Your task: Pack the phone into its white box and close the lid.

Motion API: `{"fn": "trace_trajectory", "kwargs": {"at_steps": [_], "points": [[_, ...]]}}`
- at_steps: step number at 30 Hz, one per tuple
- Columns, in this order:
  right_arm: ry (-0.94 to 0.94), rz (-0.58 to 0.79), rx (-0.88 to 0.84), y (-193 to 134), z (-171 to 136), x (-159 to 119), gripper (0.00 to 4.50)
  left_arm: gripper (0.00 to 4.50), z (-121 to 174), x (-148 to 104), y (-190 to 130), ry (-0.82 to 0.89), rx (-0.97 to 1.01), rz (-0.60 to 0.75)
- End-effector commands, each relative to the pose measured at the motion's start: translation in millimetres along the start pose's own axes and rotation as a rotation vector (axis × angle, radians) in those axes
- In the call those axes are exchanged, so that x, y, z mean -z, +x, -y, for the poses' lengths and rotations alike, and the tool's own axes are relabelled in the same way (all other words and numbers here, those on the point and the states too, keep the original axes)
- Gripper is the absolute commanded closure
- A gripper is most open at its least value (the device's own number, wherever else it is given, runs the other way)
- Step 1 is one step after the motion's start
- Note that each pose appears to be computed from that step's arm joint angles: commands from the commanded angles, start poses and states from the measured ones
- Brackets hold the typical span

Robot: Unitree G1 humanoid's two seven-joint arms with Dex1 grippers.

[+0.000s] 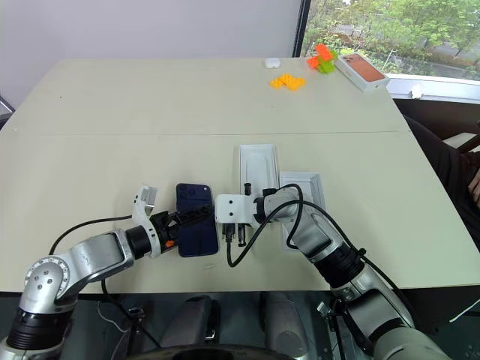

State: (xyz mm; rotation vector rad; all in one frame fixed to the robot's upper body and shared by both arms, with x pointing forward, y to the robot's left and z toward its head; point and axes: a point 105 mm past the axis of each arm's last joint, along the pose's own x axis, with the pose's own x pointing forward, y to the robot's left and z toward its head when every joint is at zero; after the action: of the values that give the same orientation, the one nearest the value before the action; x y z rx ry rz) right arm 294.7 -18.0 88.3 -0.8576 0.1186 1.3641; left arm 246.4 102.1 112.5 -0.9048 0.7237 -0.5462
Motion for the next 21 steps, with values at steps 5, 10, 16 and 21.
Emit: {"fn": "trace_trajectory", "kwargs": {"at_steps": [5, 10, 16, 21], "points": [[-0.011, 0.028, -0.024, 5.5, -4.2, -7.8, 4.44, 0.0, 4.1, 0.2, -1.5, 0.021, -0.006, 0.001], [-0.011, 0.028, -0.026, 5.7, -3.9, -7.7, 4.44, 0.0, -8.6, -10.6, -10.8, 0.038, -0.062, 0.021], [-0.01, 0.03, -0.028, 5.5, -3.5, -7.7, 4.44, 0.0, -27.0, -20.5, -30.7, 0.066, -0.127, 0.028], [-0.011, 0.035, -0.031, 6.2, -3.5, -8.9, 4.44, 0.0, -24.6, -17.4, -29.1, 0.068, -0.106, 0.015]]}}
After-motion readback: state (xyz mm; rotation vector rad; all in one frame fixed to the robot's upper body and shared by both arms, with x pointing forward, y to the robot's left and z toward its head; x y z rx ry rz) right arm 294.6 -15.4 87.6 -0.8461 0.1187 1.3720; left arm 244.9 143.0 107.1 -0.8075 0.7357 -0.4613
